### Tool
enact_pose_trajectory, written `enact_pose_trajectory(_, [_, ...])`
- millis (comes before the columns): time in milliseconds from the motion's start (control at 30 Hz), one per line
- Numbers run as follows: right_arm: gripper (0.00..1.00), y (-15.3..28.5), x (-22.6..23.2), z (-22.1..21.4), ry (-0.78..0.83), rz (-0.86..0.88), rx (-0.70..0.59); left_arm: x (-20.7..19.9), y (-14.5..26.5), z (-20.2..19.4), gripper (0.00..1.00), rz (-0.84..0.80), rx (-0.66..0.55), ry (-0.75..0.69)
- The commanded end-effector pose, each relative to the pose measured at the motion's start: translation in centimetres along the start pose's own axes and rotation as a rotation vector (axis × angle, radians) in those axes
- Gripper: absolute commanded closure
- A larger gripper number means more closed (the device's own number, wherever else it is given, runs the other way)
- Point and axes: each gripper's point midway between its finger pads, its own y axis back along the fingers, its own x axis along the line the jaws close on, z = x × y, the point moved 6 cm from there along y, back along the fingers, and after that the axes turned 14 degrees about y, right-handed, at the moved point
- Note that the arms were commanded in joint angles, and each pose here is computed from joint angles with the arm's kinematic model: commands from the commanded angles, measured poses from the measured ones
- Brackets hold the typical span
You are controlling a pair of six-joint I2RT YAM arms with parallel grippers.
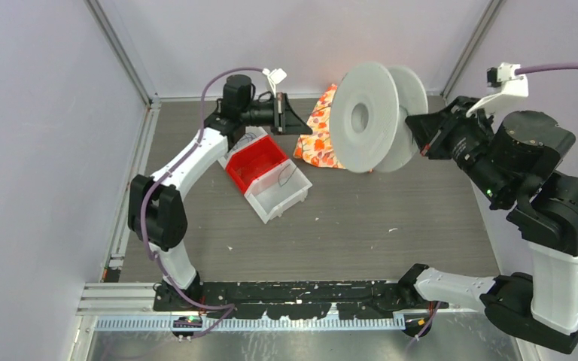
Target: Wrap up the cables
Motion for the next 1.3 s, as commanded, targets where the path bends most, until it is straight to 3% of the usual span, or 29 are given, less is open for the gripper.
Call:
enact_pose_trajectory(0, [1.00,-2.6,0.0,5.5,-0.132,-0.132,-0.280,-3.9,-0.1,-3.4,1.00,-0.056,0.059,-0.101])
enact_pose_trajectory(300, [1.00,-8.3,-0.4,6.5,-0.150,-0.362,-0.374,-2.2,-1.1,-7.6,1.00,-0.023,0.139,-0.041])
enact_pose_trajectory(500, [1.00,-13.4,-0.4,4.7,0.004,-0.550,-0.290,-3.5,-1.8,-9.4,0.99,-0.072,0.189,-0.055])
enact_pose_trajectory(733, [1.00,-17.2,0.1,0.5,0.145,-0.582,-0.123,-5.1,-1.2,-9.5,1.00,-0.077,0.189,-0.059])
enact_pose_trajectory(967, [1.00,-17.5,0.4,-4.5,0.309,-0.481,0.123,-9.7,0.5,-8.2,0.99,-0.087,0.171,-0.175])
enact_pose_trajectory(1267, [1.00,-13.2,2.1,-8.8,0.335,-0.120,0.389,-13.9,2.1,-6.4,0.96,-0.050,0.163,-0.348])
